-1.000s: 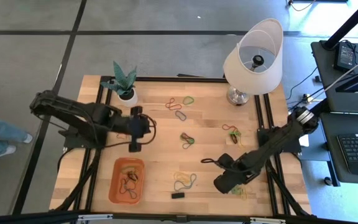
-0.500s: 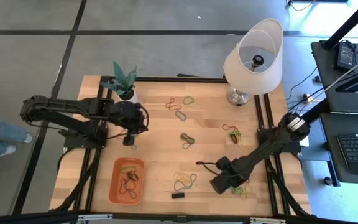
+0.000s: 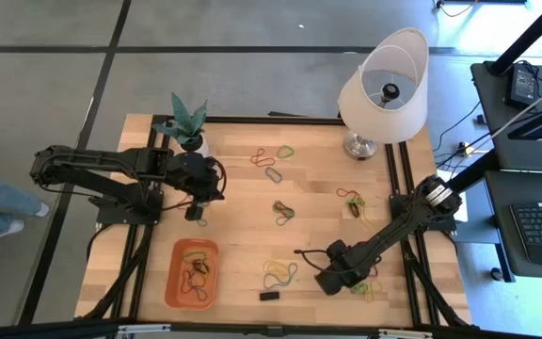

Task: Pick and place rubber bands into bin
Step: Put the blue rubber band into the orange bin

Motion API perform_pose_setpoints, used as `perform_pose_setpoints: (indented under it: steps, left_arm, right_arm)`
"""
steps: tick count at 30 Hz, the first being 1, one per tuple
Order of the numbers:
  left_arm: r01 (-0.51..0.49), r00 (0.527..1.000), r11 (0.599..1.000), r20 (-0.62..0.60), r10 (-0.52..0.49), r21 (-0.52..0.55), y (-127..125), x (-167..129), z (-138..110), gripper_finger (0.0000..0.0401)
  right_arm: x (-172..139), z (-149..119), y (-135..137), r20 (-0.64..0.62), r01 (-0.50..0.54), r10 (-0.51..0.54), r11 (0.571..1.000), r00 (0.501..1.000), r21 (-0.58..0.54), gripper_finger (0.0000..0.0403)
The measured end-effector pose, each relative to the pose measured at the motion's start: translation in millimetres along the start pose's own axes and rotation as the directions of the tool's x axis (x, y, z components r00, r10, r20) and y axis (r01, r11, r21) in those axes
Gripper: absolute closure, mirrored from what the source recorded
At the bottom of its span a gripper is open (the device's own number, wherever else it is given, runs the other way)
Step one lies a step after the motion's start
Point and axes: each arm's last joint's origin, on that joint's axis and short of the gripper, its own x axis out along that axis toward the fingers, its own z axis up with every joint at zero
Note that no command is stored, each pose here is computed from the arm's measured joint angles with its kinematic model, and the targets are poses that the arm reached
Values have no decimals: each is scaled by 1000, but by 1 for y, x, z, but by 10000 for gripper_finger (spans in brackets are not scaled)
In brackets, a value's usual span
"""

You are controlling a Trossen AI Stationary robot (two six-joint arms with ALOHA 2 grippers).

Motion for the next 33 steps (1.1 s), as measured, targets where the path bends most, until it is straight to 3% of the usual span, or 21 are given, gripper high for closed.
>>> perform_pose_setpoints:
  steps: [6,10,16,24,27,33]
  left_arm:
    - [-1,1000,1000,13,1,1,0,0,1,398]
    - [-6,1000,1000,13,6,-16,0,0,1,398]
    - [-8,1000,1000,22,9,-16,0,0,2,388]
    - [-14,993,1000,113,15,-9,1,0,11,321]
    - [-12,987,1000,158,12,-5,0,-1,15,288]
    - [18,965,1000,260,-19,6,-9,-2,26,219]
  right_arm:
    - [1,0,1,0,-4,4,999,1000,46,393]
    - [-8,-1,4,20,-14,13,998,1000,68,391]
    - [-51,-6,13,213,-70,44,991,976,115,397]
    - [-109,-12,15,414,-138,87,986,906,96,400]
    - [-124,-10,15,541,-186,115,979,833,78,401]
    - [-148,6,20,785,-305,171,952,596,24,401]
